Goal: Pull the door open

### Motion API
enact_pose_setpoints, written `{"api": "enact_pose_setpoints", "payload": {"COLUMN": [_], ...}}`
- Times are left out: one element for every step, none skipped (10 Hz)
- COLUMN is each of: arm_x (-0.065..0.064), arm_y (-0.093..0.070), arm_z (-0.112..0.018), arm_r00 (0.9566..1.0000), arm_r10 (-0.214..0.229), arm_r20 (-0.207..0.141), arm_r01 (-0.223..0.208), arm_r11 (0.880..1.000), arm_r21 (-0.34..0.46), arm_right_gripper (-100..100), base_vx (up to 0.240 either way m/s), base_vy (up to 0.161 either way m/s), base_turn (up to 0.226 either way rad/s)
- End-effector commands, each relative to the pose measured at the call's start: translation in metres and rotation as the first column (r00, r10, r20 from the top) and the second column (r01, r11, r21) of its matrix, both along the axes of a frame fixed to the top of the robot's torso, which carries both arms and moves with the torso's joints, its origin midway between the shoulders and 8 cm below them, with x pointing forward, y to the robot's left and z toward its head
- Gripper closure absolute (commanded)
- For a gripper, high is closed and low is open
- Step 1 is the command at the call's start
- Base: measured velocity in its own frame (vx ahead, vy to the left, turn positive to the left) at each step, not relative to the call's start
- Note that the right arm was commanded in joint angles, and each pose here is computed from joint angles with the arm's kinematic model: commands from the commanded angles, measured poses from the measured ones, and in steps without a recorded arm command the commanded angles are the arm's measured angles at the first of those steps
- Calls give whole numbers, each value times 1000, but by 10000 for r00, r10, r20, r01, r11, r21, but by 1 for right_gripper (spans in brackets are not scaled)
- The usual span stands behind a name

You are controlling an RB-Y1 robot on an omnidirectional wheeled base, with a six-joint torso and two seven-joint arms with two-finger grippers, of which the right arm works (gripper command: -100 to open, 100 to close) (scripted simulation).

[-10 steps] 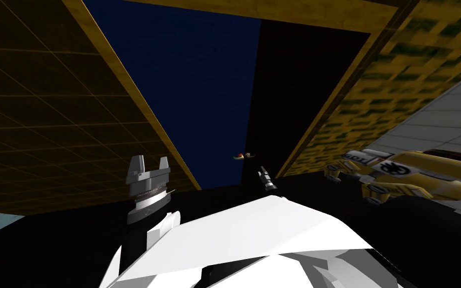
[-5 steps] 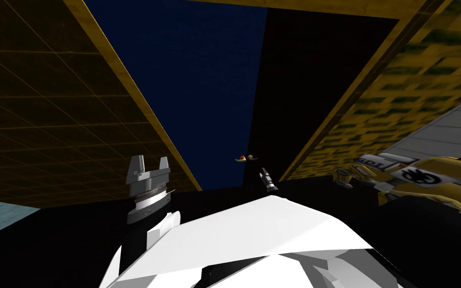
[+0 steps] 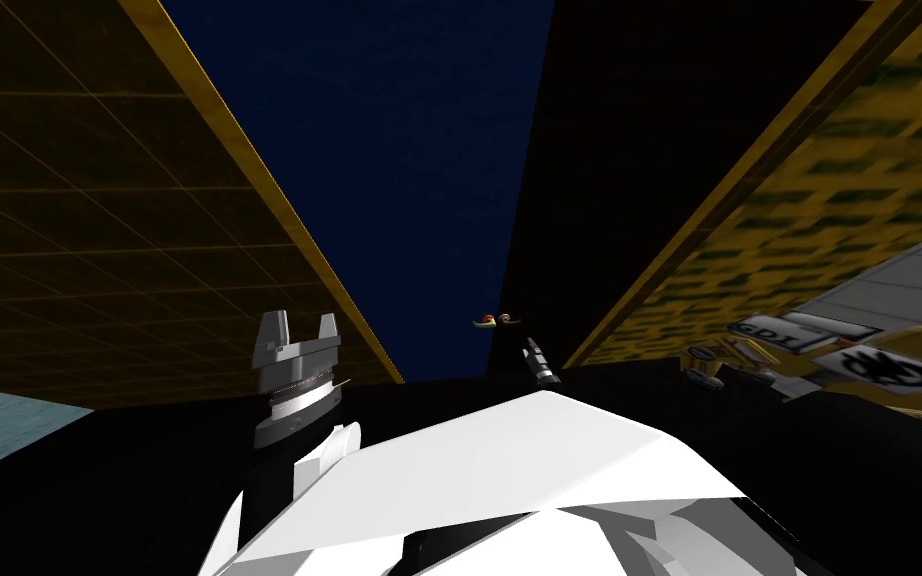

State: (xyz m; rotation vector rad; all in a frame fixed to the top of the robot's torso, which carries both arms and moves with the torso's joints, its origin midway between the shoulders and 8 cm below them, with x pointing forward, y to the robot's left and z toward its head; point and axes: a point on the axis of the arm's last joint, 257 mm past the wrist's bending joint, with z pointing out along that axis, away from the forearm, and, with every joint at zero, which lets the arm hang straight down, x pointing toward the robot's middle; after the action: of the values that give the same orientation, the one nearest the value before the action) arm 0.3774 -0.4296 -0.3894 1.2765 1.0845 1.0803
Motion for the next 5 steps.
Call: {"api": "enact_pose_setpoints", "payload": {"arm_x": [-14,-14,-26,-33,-38], "arm_y": [-25,-25,-46,-59,-67], "arm_z": [-5,-5,-8,-10,-11], "arm_r00": [9987,9987,9954,9920,9890], "arm_r10": [-461,-461,-879,-1172,-1384], "arm_r20": [-220,-220,-385,-479,-525], "arm_r01": [457,457,869,1156,1364], "arm_r11": [9988,9988,9958,9927,9899], "arm_r21": [-148,-148,-271,-349,-391], "arm_right_gripper": [-100,-100,-100,-100,-100], "base_vx": [79,50,66,95,153], "base_vy": [-22,-22,-51,-71,-80], "base_turn": [-1,-1,18,29,71]}}
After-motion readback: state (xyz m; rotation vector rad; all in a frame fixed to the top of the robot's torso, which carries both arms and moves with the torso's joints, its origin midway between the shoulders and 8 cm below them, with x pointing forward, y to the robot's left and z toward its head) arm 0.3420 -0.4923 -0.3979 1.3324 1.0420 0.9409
